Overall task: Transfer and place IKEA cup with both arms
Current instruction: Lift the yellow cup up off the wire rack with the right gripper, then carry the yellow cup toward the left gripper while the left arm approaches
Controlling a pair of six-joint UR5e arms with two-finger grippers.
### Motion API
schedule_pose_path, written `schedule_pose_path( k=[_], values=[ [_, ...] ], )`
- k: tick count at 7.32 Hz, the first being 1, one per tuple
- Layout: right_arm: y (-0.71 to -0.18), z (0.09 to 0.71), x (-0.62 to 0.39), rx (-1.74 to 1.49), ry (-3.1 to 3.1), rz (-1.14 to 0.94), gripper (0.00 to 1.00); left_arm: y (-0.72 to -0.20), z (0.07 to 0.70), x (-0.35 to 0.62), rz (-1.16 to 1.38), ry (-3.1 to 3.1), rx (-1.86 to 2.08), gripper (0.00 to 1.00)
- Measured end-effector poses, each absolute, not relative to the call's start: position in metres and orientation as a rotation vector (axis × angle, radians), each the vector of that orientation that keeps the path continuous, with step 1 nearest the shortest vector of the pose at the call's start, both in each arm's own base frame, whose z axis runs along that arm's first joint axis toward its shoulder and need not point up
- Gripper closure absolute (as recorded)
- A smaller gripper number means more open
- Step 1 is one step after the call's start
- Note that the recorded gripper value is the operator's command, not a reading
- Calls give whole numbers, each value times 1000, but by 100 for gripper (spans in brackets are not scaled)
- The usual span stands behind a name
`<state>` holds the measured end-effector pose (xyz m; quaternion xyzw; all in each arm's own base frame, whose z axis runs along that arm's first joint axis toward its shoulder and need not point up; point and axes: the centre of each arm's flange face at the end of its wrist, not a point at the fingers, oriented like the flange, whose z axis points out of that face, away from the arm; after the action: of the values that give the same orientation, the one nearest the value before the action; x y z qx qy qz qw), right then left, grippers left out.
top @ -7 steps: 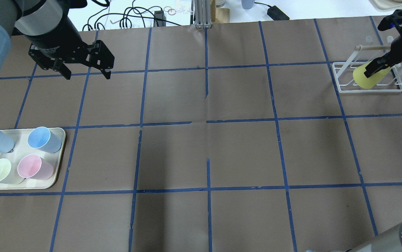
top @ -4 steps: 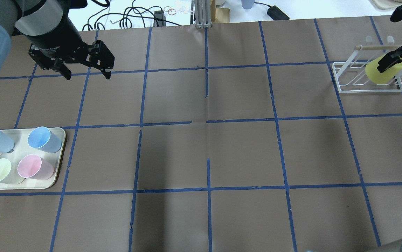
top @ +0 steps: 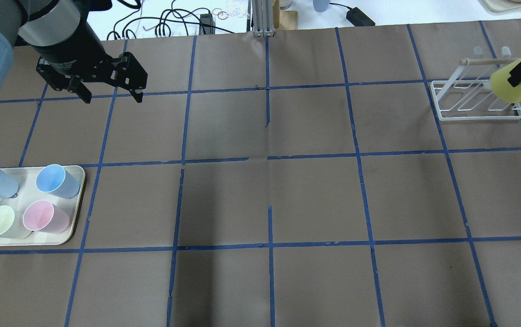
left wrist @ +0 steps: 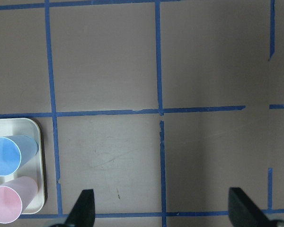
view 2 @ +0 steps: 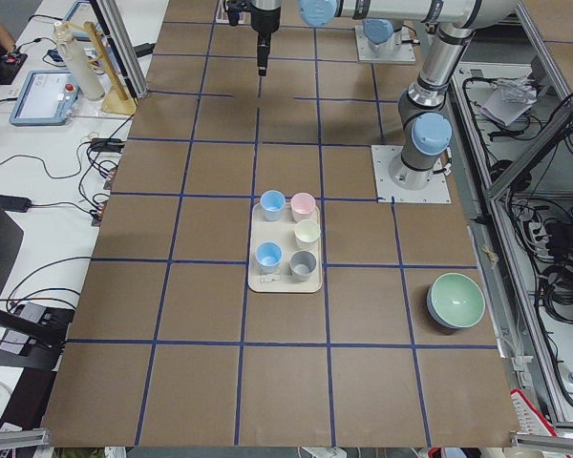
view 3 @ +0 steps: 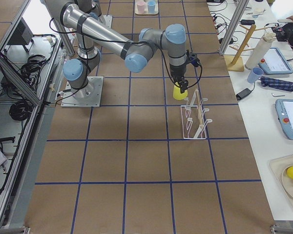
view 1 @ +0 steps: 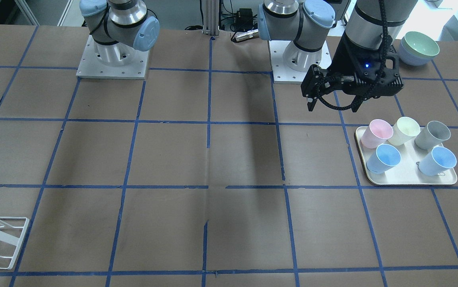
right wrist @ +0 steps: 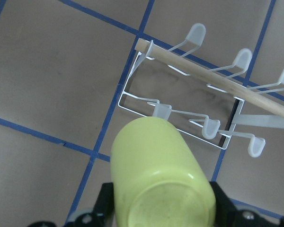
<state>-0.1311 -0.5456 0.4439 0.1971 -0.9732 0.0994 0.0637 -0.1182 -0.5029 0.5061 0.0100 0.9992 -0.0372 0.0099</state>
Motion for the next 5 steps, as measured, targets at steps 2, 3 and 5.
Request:
schedule_pose_path(
  k=[2, 3, 5],
  values=[
    [-538, 459, -68, 716, -3039, 350, 92, -507, 506, -101, -111, 3149, 29, 0],
    [-538, 458, -22, 754, -3124, 372, 93, -509, 505, -89, -105, 3192, 27, 0],
    [-535, 457, 78, 711, -3326, 395, 97, -511, 495, -66, -68, 3301, 3, 0]
  ],
)
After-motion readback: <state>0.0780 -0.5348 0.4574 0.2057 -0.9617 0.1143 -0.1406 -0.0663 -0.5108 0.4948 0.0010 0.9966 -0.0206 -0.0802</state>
